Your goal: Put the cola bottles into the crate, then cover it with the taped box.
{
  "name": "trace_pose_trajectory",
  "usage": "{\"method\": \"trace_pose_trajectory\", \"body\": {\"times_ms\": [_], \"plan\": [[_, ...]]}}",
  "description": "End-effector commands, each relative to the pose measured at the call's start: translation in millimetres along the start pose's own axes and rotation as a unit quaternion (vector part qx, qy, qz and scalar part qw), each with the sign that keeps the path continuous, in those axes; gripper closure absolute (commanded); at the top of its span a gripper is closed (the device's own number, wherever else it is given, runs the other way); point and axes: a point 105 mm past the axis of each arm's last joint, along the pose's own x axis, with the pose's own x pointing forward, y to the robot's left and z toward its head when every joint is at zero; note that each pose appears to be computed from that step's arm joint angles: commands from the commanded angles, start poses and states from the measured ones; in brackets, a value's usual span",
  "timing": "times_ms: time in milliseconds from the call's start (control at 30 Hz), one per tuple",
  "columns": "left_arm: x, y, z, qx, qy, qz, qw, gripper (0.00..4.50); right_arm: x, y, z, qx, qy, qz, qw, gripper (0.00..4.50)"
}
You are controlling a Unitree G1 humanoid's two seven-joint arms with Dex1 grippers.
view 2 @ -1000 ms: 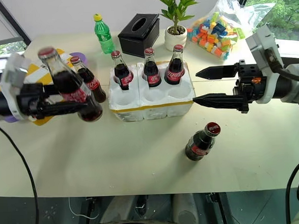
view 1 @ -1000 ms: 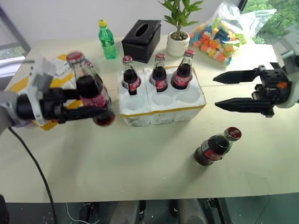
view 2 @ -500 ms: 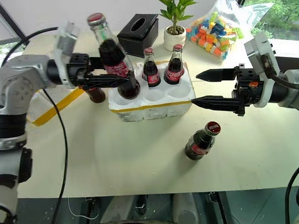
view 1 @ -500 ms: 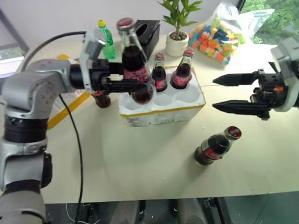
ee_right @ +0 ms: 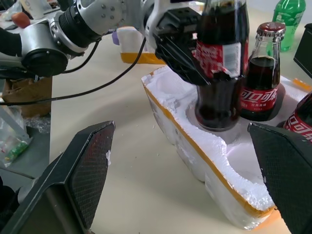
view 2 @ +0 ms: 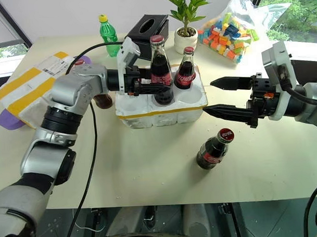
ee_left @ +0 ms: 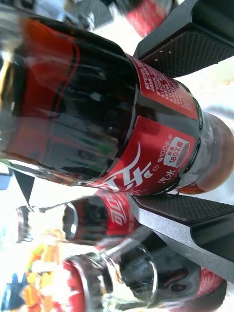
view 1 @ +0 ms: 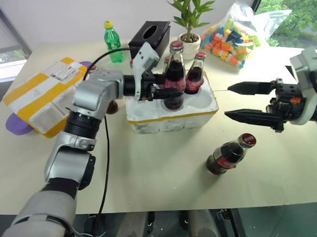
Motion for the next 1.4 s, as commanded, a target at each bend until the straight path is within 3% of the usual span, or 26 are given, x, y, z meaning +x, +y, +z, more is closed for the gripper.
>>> {"method": "trace_pose_trajectory", "body": {"times_ms": [33, 67, 133, 200, 467, 700, 800, 1000, 1167, 1400], "plan": [[3, 3, 19, 0.051, -0.021, 0.016, 0.998, 1.69, -3, 2, 12, -0.026, -0.015, -0.011, 0.999, 0.00], [5, 4, 15, 0.048, -0.019, 0.019, 0.999, 1.69, -3, 0, 12, -0.025, -0.015, -0.017, 0.999, 0.00], [7, 3, 11, 0.034, -0.021, 0.019, 0.999, 0.67, -3, -4, 11, -0.024, -0.014, -0.024, 0.999, 0.00], [4, 0, 14, 0.035, -0.027, 0.015, 0.999, 0.06, -3, -6, 11, -0.023, -0.013, -0.026, 0.999, 0.00], [-48, -16, 36, 0.022, -0.054, 0.015, 0.998, 0.06, 3, -17, 10, -0.019, -0.014, -0.028, 0.999, 0.00], [-86, -17, 41, 0.032, -0.044, 0.073, 0.996, 0.06, 9, -23, 10, -0.017, -0.019, -0.019, 0.999, 0.00], [-112, -32, 47, 0.033, -0.052, 0.074, 0.995, 0.06, 10, -26, 8, -0.015, -0.017, -0.017, 1.000, 0.00], [-161, -36, 21, 0.013, -0.010, 0.195, 0.981, 0.06, 7, -29, 9, -0.018, -0.009, -0.014, 1.000, 0.00], [-204, -18, -21, -0.024, 0.026, 0.353, 0.935, 0.06, 5, -31, 9, -0.021, -0.005, -0.015, 1.000, 0.00], [-207, 17, -64, -0.074, -0.011, 0.498, 0.864, 0.06, 5, -32, 11, -0.025, -0.006, -0.014, 1.000, 0.00]]}}
